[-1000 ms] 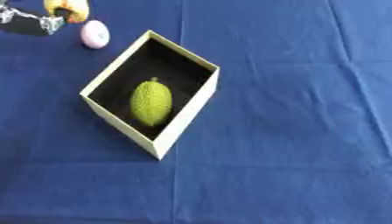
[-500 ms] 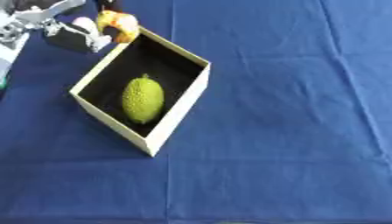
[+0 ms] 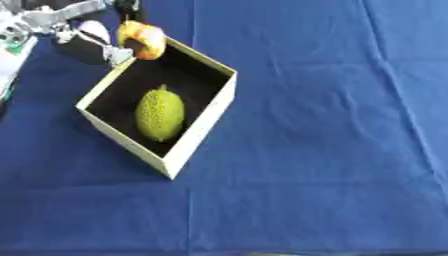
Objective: Pick up objects on the table and place them in the box.
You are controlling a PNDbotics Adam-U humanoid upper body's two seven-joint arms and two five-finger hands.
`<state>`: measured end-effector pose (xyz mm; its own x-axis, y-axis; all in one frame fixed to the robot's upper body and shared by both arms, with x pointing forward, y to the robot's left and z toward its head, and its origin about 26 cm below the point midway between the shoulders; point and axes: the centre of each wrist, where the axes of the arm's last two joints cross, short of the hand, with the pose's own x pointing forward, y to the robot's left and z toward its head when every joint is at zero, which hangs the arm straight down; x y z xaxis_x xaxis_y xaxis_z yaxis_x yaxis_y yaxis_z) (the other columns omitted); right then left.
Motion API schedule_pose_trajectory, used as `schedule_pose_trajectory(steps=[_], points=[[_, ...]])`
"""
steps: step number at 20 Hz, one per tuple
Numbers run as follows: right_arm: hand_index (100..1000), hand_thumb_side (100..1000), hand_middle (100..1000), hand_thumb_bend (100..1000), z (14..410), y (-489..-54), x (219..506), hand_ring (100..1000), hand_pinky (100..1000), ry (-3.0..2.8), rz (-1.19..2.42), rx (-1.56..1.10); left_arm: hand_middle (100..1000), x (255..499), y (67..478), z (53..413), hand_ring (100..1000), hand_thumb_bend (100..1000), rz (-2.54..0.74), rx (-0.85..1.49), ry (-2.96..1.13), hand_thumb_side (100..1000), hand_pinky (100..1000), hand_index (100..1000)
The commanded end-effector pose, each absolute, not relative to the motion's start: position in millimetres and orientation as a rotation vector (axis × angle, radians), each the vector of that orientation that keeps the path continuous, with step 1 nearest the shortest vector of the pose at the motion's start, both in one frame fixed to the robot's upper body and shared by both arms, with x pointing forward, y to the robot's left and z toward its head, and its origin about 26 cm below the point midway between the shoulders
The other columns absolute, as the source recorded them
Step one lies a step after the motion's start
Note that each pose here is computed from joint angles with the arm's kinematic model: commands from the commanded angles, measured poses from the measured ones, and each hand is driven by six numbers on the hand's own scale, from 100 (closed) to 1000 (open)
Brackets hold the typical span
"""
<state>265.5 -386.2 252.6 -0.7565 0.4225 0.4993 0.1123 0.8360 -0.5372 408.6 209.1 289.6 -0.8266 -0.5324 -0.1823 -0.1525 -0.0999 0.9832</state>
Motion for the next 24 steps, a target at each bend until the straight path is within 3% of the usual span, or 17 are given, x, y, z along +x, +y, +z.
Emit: schedule_pose_trajectory(steps=[1, 6, 7, 10, 11, 13, 14, 16, 17, 19, 21, 24], points=[[737, 524, 420, 100, 262.5, -385.0, 263.3, 858, 905, -2.406, 0.669, -0.389, 467, 409.3, 205.1, 289.3, 530, 100, -2.057, 0.806, -1.856, 100, 597, 640], [737, 524, 419, 100, 262.0, -385.5, 263.0, 858, 905, -2.403, 0.661, -0.39, 502, 414.2, 206.8, 277.4, 568, 100, -2.106, 0.849, -1.771, 100, 627, 683], [737, 524, 419, 100, 261.8, -385.5, 263.0, 858, 905, -2.402, 0.661, -0.39, 570, 414.4, 207.6, 276.7, 640, 123, -2.116, 0.859, -1.754, 125, 678, 760], [736, 524, 418, 100, 261.3, -385.8, 262.8, 858, 906, -2.399, 0.66, -0.391, 718, 413.2, 210.7, 278.5, 782, 232, -2.139, 0.9, -1.71, 350, 777, 863], [736, 524, 418, 100, 261.1, -385.8, 262.8, 858, 906, -2.397, 0.66, -0.392, 762, 412.5, 211.5, 279.4, 823, 297, -2.14, 0.909, -1.707, 485, 810, 892], [736, 524, 418, 100, 260.9, -385.7, 262.8, 858, 906, -2.396, 0.66, -0.391, 799, 411.4, 213.3, 280.9, 862, 386, -2.139, 0.915, -1.708, 617, 845, 916], [735, 524, 418, 100, 260.7, -385.7, 262.8, 858, 906, -2.395, 0.66, -0.391, 800, 410.4, 214.2, 282.6, 865, 415, -2.137, 0.921, -1.715, 638, 847, 917], [735, 524, 418, 100, 260.5, -385.8, 262.7, 858, 906, -2.395, 0.66, -0.391, 798, 408.8, 215.7, 284.8, 864, 420, -2.135, 0.932, -1.726, 642, 845, 916], [735, 523, 418, 100, 260.4, -385.8, 262.7, 858, 906, -2.394, 0.66, -0.392, 775, 408.2, 216.1, 286.0, 841, 309, -2.132, 0.936, -1.733, 535, 821, 897], [735, 523, 417, 100, 259.3, -386.6, 262.2, 858, 906, -2.392, 0.657, -0.396, 746, 404.7, 218.5, 297.4, 812, 178, -2.058, 0.956, -1.809, 447, 799, 878], [735, 523, 417, 100, 258.6, -387.2, 261.8, 859, 906, -2.389, 0.654, -0.401, 730, 399.7, 223.9, 311.5, 792, 102, -1.945, 0.979, -1.907, 437, 790, 869], [735, 523, 417, 100, 258.2, -387.5, 261.6, 859, 906, -2.387, 0.652, -0.404, 708, 394.8, 238.1, 330.9, 773, 100, -1.747, 1.007, -2.031, 440, 783, 857]])
